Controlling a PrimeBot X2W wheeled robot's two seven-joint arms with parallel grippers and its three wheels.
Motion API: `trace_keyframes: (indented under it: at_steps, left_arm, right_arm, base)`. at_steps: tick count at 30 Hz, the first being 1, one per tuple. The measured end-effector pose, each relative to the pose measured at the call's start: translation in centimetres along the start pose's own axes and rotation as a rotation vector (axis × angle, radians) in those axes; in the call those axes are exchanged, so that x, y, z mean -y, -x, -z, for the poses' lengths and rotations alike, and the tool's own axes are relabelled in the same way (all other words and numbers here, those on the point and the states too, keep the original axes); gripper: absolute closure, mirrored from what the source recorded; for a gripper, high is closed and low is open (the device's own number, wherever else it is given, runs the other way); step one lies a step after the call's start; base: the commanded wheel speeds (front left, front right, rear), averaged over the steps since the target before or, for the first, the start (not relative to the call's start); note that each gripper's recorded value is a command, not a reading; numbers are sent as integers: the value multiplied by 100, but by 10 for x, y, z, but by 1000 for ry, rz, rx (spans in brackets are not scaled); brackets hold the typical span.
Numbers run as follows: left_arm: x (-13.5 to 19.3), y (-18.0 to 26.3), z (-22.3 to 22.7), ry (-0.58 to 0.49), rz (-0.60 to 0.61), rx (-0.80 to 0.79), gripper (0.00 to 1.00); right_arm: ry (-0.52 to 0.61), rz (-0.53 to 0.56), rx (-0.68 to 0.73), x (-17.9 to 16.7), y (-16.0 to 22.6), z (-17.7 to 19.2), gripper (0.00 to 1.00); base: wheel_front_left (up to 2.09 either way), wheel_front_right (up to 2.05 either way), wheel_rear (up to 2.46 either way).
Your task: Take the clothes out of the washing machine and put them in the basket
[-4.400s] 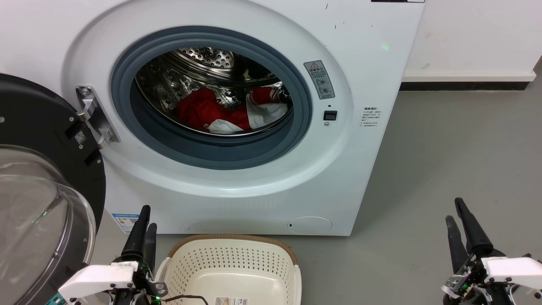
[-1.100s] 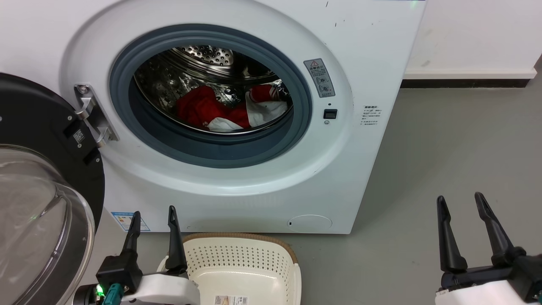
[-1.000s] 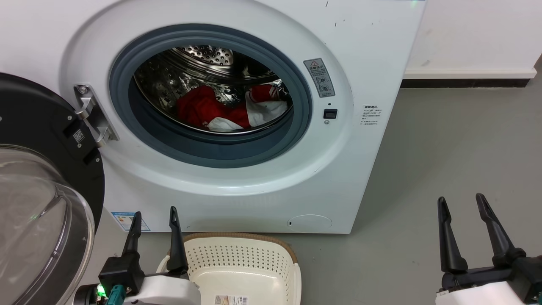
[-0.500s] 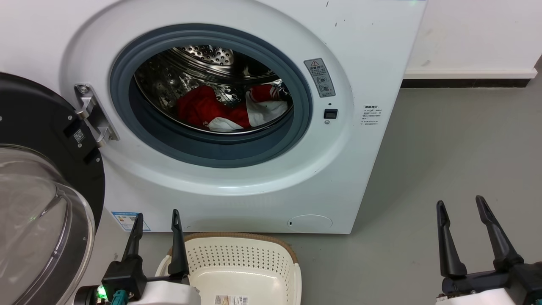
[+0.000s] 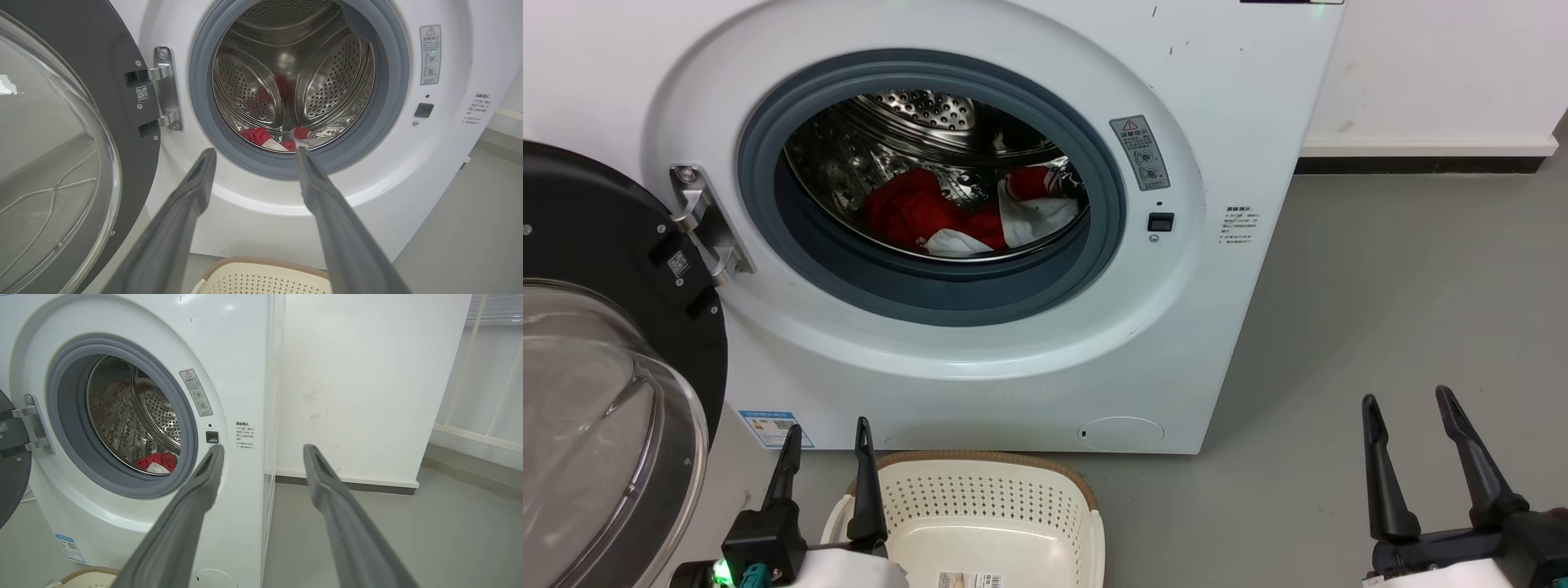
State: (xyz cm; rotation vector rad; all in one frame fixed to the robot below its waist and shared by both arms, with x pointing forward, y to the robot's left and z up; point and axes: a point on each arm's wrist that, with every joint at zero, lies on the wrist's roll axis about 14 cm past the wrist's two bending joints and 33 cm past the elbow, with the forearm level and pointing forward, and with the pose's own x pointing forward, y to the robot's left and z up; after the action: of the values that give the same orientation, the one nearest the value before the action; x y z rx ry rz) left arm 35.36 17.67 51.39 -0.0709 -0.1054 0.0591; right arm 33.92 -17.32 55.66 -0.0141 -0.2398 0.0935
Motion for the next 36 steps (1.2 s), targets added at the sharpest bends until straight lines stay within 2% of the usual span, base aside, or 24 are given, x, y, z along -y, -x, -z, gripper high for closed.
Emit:
trace_keyframes:
  at_steps: [28,36]
  left_arm:
    - [-1,-1,9,-26,-8,-27,0]
    - [12,-34,19,-61,65,-48,0]
  right_arm:
    - [4,6,-19,2,1,6,0]
    - [6,-1,-41,1,-7,14,0]
  base:
    - [0,0,0]
    - [0,0,0]
